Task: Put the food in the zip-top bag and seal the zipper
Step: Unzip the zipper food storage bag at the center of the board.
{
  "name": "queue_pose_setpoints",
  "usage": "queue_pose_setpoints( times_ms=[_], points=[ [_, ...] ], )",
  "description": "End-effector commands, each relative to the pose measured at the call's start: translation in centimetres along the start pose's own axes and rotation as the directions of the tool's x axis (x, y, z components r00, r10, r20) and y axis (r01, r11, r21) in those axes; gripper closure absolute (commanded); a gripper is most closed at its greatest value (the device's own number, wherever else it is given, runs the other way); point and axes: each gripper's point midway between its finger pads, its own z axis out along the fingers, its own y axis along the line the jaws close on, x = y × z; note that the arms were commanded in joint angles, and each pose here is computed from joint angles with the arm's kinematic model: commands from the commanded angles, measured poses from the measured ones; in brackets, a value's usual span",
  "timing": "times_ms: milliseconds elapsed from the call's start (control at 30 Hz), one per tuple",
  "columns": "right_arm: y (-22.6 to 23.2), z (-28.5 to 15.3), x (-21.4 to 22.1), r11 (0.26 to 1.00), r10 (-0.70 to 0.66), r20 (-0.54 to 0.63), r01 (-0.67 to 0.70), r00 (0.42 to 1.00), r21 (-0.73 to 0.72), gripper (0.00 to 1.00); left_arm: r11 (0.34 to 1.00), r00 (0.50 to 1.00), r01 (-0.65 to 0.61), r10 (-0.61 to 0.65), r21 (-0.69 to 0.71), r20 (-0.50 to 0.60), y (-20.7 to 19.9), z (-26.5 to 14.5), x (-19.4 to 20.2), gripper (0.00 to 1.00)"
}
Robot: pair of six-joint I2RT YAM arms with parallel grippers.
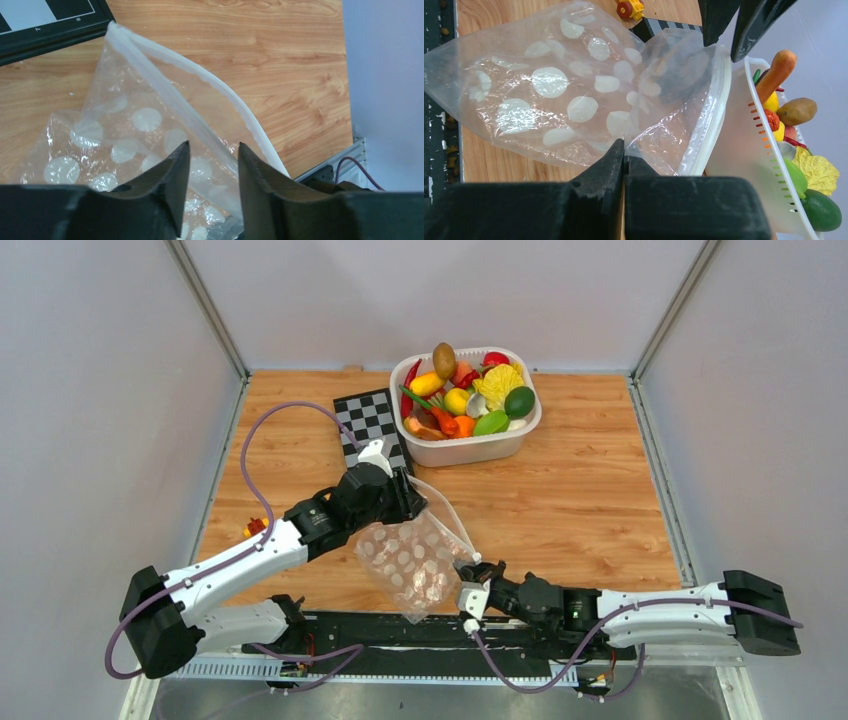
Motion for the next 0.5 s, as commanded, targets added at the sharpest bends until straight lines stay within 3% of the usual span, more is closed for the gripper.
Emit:
queue_pose_setpoints(
  times_ms=[0,267,467],
  points=[
    [-2.31,0.19,-2.41,0.996,0.023,0.059,-0.028,0.998,0.083,1.00,0.999,1.000,-0.010,0.008,0.046,0.029,-1.70,-0.43,-1.36,0.60],
    [-2.64,0.02,-2.32,0.992,0.048,0.065,-0.055,0.997,0.111,1.00,0.998,1.000,-0.015,0.015,0.056,0.008,-1.58,-0.23,-0.66,0.80],
    [-2.74,-0.14,-1.71,0.989,0.063,0.053,-0.070,0.997,0.134,1.00,0.998,1.000,-0.016,0.016,0.068,0.007,-1.67,-0.26,-0.56,1.00]
  ],
)
